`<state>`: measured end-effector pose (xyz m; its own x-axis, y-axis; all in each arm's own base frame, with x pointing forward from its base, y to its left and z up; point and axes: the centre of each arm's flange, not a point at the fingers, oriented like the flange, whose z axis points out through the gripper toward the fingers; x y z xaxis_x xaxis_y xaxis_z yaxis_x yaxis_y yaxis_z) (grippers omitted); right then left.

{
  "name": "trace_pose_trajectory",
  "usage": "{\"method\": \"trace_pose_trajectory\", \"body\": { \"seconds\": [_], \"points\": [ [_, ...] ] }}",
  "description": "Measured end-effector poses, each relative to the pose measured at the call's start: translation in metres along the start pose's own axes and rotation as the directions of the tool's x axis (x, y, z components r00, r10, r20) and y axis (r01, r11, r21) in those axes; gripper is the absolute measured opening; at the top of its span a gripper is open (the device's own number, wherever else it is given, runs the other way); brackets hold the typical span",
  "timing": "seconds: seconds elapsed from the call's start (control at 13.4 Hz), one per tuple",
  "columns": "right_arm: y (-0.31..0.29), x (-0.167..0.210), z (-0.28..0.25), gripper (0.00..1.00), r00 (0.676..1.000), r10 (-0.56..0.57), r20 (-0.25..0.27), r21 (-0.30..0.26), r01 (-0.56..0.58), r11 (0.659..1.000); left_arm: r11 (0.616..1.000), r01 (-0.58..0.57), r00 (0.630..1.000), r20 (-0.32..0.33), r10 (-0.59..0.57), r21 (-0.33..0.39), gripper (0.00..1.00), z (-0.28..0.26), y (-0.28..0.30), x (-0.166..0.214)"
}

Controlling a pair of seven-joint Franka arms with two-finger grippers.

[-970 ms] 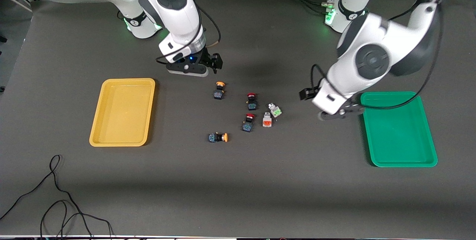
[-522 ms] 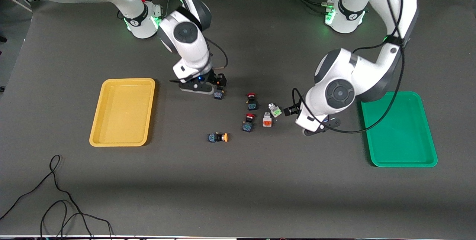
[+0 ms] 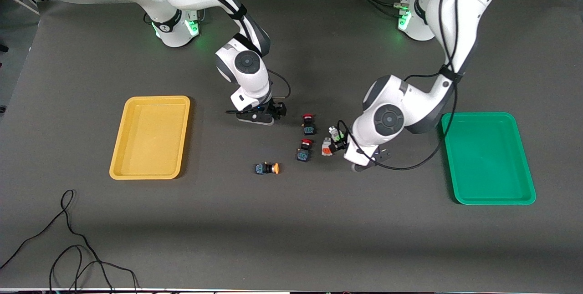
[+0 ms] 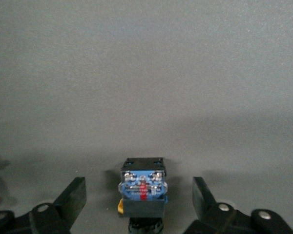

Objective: Place green and yellow buttons in trays
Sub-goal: 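Grasp the yellow button and the orange block with the right and left grippers, then carry the yellow button and orange block to the yellow and green trays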

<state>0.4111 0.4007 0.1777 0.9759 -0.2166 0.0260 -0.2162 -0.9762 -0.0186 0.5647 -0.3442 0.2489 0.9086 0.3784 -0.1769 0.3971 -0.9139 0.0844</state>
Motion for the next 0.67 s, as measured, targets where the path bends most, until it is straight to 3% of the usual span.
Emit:
{"method": "trace_pose_trajectory", "body": {
  "seconds": [0.15,0.37,0.67],
  "points": [
    [0.001,0.000,0.001,0.85,1.000,0.002,0.000,-0.001,-0.002,1.000,0.998,-0.060,0.997,-0.044,0.062,0.027,0.93,0.017,0.006,-0.004],
    [0.001,0.001,0.000,0.41,1.000,0.004,0.000,-0.001,-0.004,1.000,0.991,-0.126,0.989,-0.066,0.129,0.051,0.91,0.041,0.020,-0.011],
    [-0.001,0.004,-0.007,0.41,1.000,0.008,-0.008,0.009,-0.008,1.000,0.977,-0.205,0.975,-0.074,0.209,0.054,0.89,0.050,0.039,-0.022]
  ]
}}
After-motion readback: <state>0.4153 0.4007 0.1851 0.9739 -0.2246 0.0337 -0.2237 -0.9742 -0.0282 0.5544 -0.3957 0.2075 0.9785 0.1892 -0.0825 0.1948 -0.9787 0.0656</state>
